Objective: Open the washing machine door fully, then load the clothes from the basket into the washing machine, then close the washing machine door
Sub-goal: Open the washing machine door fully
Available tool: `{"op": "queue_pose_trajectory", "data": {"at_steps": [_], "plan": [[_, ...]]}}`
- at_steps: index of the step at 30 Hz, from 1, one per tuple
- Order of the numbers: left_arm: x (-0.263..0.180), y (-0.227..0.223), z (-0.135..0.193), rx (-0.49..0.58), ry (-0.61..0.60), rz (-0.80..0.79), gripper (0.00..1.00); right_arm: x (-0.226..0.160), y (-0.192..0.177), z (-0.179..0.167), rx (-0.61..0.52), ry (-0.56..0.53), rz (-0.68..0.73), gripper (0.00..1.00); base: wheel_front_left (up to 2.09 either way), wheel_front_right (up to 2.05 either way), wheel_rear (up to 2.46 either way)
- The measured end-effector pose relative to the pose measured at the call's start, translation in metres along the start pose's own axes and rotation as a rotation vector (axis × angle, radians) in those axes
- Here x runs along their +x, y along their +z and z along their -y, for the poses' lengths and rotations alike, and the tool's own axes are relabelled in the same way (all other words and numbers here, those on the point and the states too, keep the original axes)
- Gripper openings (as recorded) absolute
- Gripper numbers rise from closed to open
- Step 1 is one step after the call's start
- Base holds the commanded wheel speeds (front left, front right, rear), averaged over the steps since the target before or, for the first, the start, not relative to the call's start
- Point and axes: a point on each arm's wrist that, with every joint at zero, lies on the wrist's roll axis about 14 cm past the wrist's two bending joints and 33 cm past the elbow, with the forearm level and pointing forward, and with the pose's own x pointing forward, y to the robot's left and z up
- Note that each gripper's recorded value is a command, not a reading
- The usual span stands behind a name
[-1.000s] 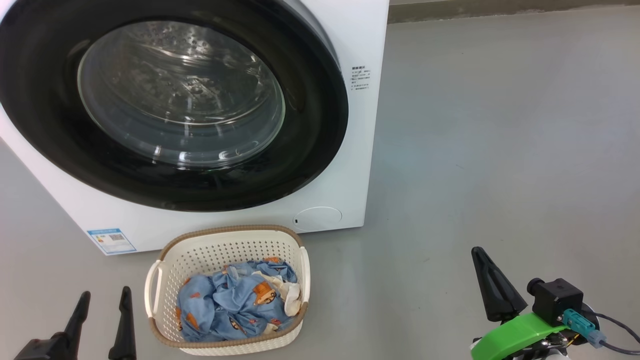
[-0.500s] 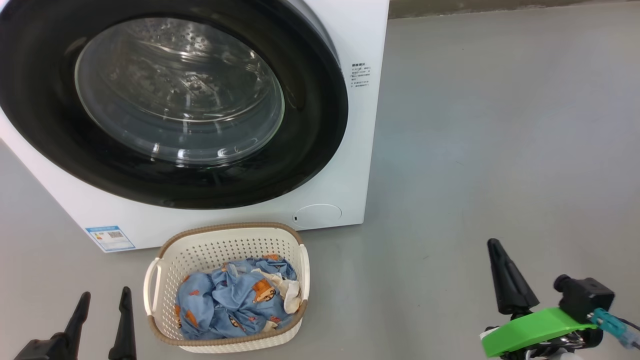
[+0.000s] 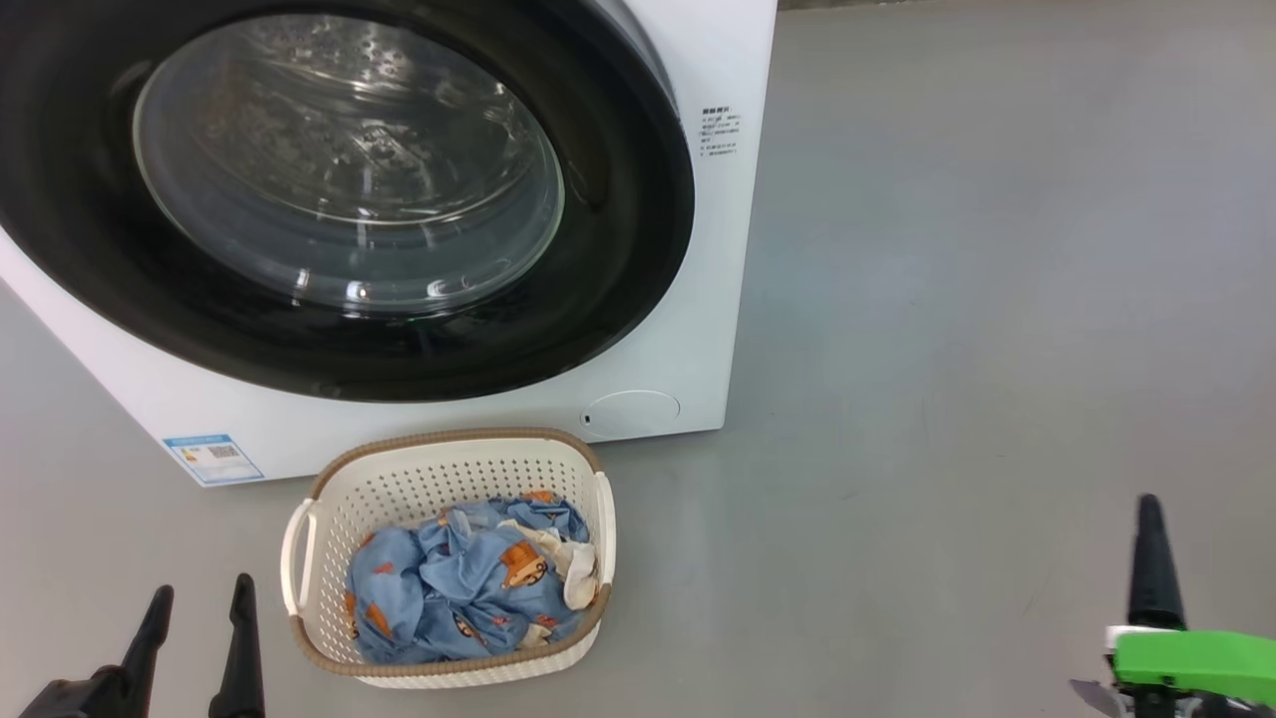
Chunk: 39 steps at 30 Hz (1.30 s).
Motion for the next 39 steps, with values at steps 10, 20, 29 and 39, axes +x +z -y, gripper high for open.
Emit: {"op": "queue_pose_trajectory", "data": {"at_steps": [10,20,29,39], "plan": [[0.003,-0.009,-0.007,-0.006,0.02,-0.029,1.0,0.011,0.033,0.055,0.39,-0.217,0.188,0.0,0.0,0.0,0.0],[0.019,-0.014,-0.009,0.009,0.005,-0.045,1.0,0.041,0.032,0.061,0.632,-0.258,0.253,0.0,0.0,0.0,0.0],[0.021,-0.026,-0.015,0.014,0.016,-0.085,1.0,0.075,0.027,0.039,0.69,-0.153,0.134,0.0,0.0,0.0,0.0],[0.034,-0.041,-0.021,0.023,0.015,-0.125,1.0,0.117,0.004,0.009,0.694,-0.058,0.023,0.0,0.0,0.0,0.0]]}}
